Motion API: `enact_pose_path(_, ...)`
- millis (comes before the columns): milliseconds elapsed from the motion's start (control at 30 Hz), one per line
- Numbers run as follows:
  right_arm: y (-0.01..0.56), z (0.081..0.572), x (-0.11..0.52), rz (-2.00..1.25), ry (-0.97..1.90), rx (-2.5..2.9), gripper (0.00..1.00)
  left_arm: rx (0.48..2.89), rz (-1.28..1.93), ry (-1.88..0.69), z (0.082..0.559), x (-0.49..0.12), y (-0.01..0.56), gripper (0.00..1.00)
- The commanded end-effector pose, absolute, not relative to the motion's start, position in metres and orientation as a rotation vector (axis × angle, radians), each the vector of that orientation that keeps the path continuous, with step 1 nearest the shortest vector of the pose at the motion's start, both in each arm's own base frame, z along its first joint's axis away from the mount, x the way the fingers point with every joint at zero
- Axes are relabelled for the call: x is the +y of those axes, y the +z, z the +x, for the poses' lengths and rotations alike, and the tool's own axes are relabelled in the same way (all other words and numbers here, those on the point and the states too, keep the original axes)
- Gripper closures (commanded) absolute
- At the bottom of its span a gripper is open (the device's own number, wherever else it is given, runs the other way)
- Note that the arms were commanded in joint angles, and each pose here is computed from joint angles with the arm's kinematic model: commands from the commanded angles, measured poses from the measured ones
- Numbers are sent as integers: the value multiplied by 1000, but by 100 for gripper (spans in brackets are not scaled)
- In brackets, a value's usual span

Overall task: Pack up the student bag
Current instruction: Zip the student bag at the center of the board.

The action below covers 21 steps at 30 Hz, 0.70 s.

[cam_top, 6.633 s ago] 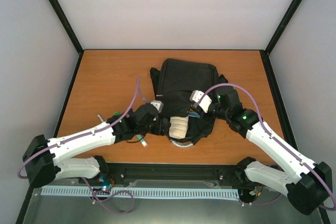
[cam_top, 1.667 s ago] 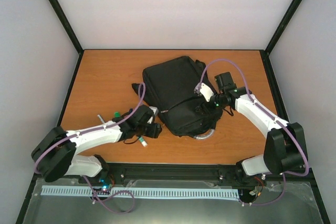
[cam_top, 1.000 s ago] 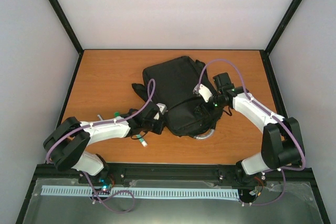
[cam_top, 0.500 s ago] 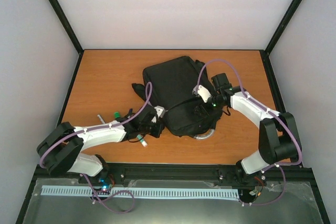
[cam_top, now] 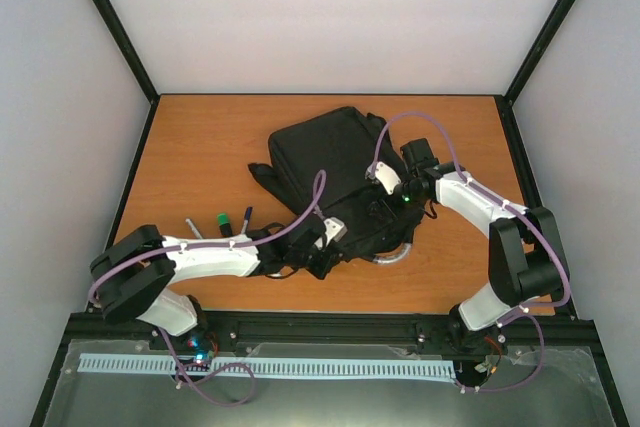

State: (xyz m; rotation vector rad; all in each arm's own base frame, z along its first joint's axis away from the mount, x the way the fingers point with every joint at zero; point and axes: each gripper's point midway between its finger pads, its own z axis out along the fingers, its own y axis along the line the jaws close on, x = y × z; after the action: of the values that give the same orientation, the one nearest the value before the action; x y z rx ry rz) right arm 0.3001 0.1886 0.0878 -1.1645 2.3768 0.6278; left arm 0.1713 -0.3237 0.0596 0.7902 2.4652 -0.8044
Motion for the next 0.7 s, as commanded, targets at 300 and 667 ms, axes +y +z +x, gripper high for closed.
enact_pose_path(300,78,305,180,-1137,550,2436,39,2318,957,-986,155,-410,83,99)
enact_pose_path(667,141,304,141,-1095,380,2349,34,2306,898,-820,162,-368,128,58)
